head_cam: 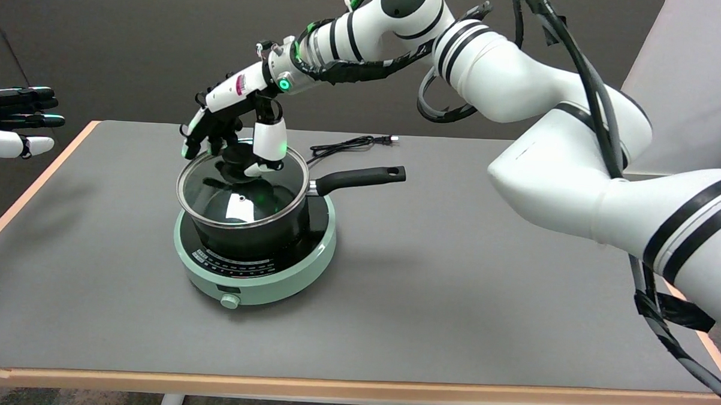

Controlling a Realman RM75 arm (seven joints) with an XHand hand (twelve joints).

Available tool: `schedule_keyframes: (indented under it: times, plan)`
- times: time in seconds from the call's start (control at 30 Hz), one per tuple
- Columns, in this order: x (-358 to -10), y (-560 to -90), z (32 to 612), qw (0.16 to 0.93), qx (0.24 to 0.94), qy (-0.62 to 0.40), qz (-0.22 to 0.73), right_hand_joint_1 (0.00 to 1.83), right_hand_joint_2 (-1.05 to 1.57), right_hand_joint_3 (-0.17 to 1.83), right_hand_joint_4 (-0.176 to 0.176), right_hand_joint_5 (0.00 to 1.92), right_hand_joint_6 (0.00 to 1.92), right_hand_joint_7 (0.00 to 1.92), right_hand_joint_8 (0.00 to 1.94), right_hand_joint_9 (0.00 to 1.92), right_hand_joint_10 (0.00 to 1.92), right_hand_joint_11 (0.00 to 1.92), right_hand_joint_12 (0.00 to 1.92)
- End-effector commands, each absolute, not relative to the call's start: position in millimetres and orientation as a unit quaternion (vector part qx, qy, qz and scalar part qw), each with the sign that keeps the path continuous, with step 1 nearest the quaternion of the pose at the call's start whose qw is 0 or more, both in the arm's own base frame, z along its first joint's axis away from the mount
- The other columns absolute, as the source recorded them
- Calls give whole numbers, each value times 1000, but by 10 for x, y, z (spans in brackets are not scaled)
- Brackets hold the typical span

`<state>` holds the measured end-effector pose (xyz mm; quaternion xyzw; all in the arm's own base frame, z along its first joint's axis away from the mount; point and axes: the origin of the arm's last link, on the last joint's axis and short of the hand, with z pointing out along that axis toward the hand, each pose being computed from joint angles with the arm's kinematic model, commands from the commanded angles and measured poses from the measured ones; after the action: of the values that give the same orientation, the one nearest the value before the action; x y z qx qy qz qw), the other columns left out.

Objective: Place the pot lid onto the soup pot.

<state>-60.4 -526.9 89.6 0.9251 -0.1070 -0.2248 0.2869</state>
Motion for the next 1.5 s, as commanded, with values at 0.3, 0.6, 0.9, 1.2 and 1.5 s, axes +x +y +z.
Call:
schedule_keyframes:
  times: [0.3, 0.6, 0.9, 1.2, 1.5]
  plan:
    - [-365, -5236, 1233, 281, 941, -105, -157, 881, 479, 981, 99, 269, 145, 441, 169, 576, 349, 208, 1634]
    - [-219, -5214, 1760, 322, 939, -69, -101, 793, 477, 964, 96, 268, 143, 431, 166, 564, 343, 230, 1576]
    - [-234, -5187, 2703, 475, 880, 9, -19, 711, 477, 946, 99, 270, 141, 394, 157, 517, 306, 429, 1206]
    - [-260, -4686, 3741, 650, 745, 128, 71, 518, 487, 862, 95, 236, 151, 237, 152, 370, 216, 400, 718]
    - [-568, -4184, 4470, 743, 636, 90, 186, 258, 571, 942, 46, 107, 111, 85, 99, 194, 249, 217, 513]
